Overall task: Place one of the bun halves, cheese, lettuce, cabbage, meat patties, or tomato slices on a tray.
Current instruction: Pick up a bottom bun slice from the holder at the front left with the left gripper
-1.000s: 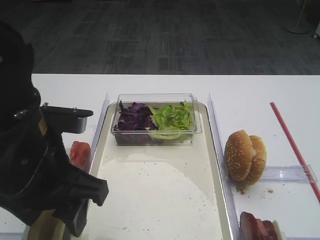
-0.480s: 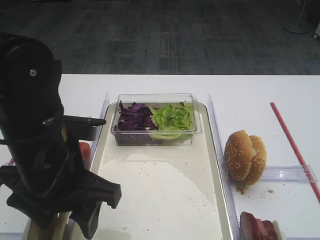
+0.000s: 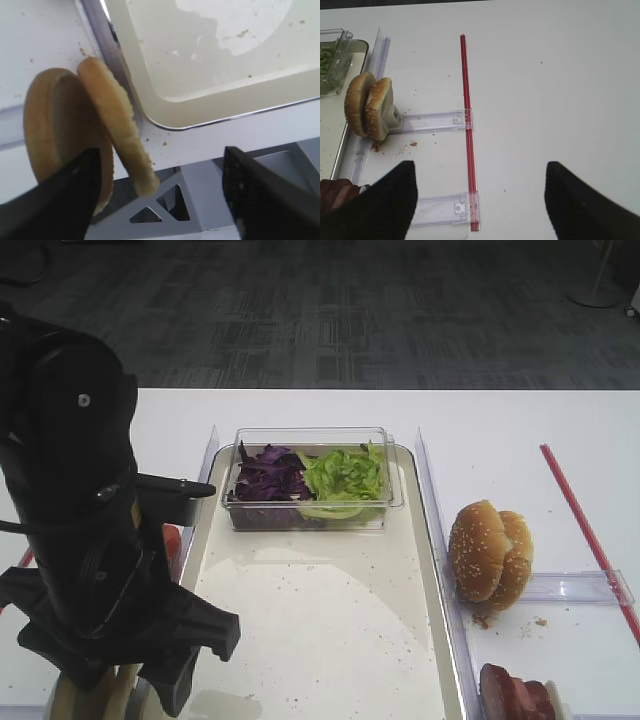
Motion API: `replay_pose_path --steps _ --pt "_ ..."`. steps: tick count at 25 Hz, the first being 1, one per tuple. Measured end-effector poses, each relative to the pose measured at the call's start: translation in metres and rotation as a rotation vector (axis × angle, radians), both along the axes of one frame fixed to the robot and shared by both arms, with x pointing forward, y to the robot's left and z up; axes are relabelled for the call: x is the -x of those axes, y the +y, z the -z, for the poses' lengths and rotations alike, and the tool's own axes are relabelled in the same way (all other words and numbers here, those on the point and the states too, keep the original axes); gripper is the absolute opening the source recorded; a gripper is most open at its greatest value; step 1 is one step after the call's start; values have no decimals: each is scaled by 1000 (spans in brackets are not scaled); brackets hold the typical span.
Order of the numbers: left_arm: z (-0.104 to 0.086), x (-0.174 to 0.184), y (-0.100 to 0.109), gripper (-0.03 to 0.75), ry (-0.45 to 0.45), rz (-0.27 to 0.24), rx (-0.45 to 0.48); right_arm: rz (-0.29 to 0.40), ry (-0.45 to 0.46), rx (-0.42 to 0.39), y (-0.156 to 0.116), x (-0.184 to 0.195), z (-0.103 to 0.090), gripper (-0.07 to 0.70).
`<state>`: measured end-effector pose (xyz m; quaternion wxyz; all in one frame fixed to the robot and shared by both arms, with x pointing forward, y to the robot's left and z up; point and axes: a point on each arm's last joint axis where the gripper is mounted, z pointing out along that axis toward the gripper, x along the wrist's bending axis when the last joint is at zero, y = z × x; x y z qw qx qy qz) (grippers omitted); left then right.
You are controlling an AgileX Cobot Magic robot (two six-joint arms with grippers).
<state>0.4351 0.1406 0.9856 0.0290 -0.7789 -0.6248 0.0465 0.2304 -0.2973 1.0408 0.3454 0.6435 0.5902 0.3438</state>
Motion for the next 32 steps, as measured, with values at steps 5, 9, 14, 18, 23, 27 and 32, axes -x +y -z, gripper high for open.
replay_pose_path --steps 5,9,14,18,23,27,32 --pt "0 0 0 426 -2 0 1 0 0 0 0 0 0 552" --pt "0 -1 0 396 -7 -1 5 0 0 0 0 0 0 552" --pt "0 -1 0 387 -12 2 2 0 0 0 0 0 0 552" --pt "5 -2 0 387 5 6 -17 0 0 0 0 0 0 552" --pt "15 -4 -2 387 43 6 -46 0 0 0 0 0 0 552" --pt "18 -5 -2 378 49 6 -51 0 0 0 0 0 0 552" --pt "18 -5 -1 339 42 14 -61 0 0 0 0 0 0 552"
